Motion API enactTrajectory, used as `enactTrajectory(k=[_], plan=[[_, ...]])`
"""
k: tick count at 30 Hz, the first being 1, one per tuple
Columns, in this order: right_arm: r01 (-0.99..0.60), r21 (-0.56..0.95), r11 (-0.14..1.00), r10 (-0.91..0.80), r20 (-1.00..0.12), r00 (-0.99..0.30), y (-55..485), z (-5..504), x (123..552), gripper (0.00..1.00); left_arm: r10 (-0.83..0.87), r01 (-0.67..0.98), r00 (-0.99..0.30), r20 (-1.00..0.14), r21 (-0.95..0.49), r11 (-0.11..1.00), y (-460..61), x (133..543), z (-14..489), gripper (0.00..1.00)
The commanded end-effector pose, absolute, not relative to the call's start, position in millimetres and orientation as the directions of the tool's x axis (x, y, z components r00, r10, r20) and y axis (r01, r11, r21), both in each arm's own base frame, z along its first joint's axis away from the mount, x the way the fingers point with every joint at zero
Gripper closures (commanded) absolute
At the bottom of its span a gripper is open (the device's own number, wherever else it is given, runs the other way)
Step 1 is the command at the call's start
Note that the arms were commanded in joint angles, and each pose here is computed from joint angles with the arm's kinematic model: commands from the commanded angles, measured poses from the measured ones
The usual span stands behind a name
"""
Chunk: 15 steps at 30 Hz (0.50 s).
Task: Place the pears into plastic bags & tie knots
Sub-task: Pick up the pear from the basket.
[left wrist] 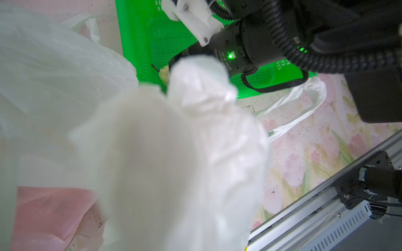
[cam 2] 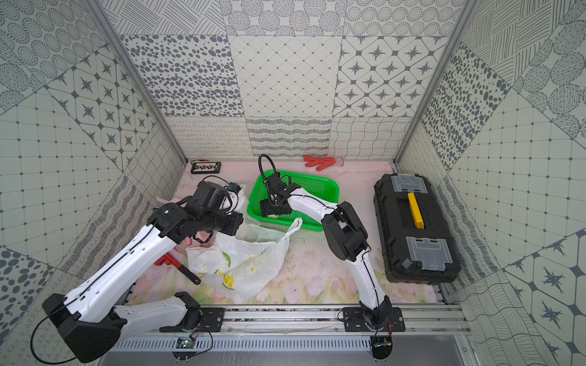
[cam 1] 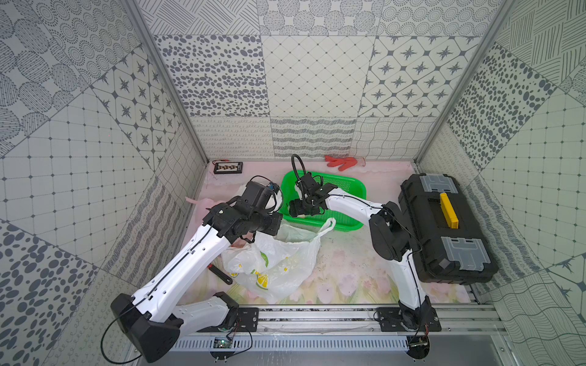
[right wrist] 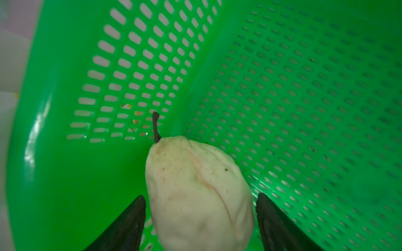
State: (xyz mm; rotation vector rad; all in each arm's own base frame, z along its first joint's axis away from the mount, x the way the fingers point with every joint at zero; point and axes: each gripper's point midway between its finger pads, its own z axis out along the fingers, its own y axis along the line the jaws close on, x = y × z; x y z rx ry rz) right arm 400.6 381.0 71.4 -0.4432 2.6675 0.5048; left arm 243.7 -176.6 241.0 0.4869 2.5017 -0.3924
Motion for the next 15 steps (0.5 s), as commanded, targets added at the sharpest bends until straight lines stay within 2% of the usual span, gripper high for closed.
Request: enactTrajectory(k=[1, 4, 7, 10, 15], plan=[[-0.405, 0.297, 0.865, -0.244, -0.457, -0.856, 390.5, 73.3, 411.1, 0.26, 0.28, 0.446, -0.774, -0.567, -0.176, 0.877, -181.7, 243.9, 244.0, 1.0], [-0.411, 0.308, 0.858, -0.23, -0.485, -0.844, 389.5, 85.1, 417.6, 0.43, 0.281, 0.445, -0.773, -0.569, -0.171, 0.879, -181.1, 244.5, 244.9, 1.0], [-0.411, 0.335, 0.848, -0.194, -0.526, -0.828, 381.4, 110.8, 419.2, 0.54, 0.278, 0.439, -0.773, -0.571, -0.165, 0.883, -179.0, 244.4, 244.7, 1.0], [-0.417, 0.382, 0.825, -0.141, -0.575, -0.806, 369.8, 147.8, 413.7, 0.6, 0.273, 0.434, -0.77, -0.577, -0.159, 0.887, -178.3, 246.6, 246.3, 1.0], [-0.443, 0.429, 0.787, -0.118, -0.6, -0.791, 349.0, 188.4, 378.1, 0.62, 0.273, 0.439, -0.755, -0.596, -0.15, 0.886, -183.1, 256.1, 253.2, 1.0]])
